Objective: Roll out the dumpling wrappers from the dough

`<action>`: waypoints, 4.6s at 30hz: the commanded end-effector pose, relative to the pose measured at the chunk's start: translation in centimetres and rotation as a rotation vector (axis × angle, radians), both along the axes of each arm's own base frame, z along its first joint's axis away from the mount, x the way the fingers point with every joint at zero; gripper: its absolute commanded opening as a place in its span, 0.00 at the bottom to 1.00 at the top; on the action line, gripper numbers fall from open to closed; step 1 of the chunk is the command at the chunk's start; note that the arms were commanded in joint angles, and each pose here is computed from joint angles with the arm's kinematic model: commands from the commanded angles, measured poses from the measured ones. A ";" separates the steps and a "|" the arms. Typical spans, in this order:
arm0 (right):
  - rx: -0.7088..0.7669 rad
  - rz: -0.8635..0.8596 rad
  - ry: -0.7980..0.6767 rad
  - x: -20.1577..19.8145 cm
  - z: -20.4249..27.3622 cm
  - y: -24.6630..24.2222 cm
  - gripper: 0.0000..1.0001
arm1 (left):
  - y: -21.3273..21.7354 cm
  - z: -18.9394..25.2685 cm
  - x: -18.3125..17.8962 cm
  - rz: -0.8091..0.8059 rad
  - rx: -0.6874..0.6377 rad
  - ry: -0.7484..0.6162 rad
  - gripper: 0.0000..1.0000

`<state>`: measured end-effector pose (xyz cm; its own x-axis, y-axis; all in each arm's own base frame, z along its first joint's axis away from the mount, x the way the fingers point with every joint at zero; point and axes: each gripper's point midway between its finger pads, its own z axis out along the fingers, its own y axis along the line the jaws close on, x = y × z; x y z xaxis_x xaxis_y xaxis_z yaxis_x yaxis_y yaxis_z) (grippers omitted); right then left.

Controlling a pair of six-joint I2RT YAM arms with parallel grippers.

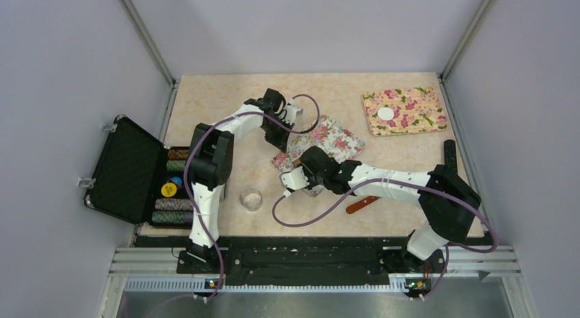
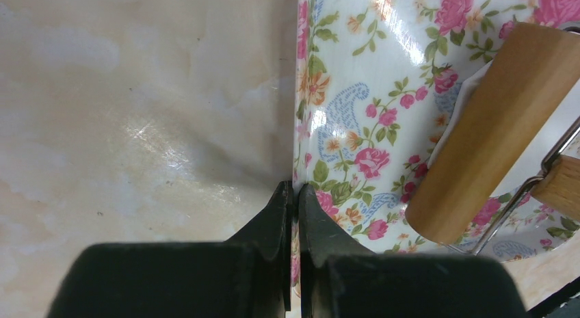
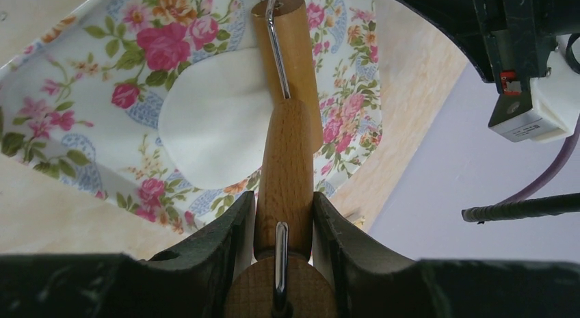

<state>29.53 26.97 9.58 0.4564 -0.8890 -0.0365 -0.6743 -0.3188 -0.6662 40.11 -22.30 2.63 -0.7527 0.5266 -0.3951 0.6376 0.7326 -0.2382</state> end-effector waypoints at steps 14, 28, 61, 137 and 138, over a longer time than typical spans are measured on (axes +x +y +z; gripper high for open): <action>0.357 -0.057 -0.166 1.4 12.3 1.9 0.00 | 1.7 -1.5 0.6 0.019 0.070 -0.009 0.00; -0.003 0.104 -0.092 -1.2 4.0 -3.7 0.00 | 1.7 -1.6 0.7 0.020 0.075 -0.004 0.00; -0.337 0.102 0.358 -6.8 -5.3 -9.2 0.00 | 2.0 -1.5 0.8 0.025 0.076 -0.013 0.00; -0.439 0.104 0.263 -7.0 -7.4 -7.9 0.00 | 2.0 -1.4 0.8 0.025 0.072 -0.016 0.00; -0.440 0.106 0.279 -7.5 -7.3 -8.3 0.00 | 2.0 -1.4 0.8 0.025 0.072 -0.013 0.00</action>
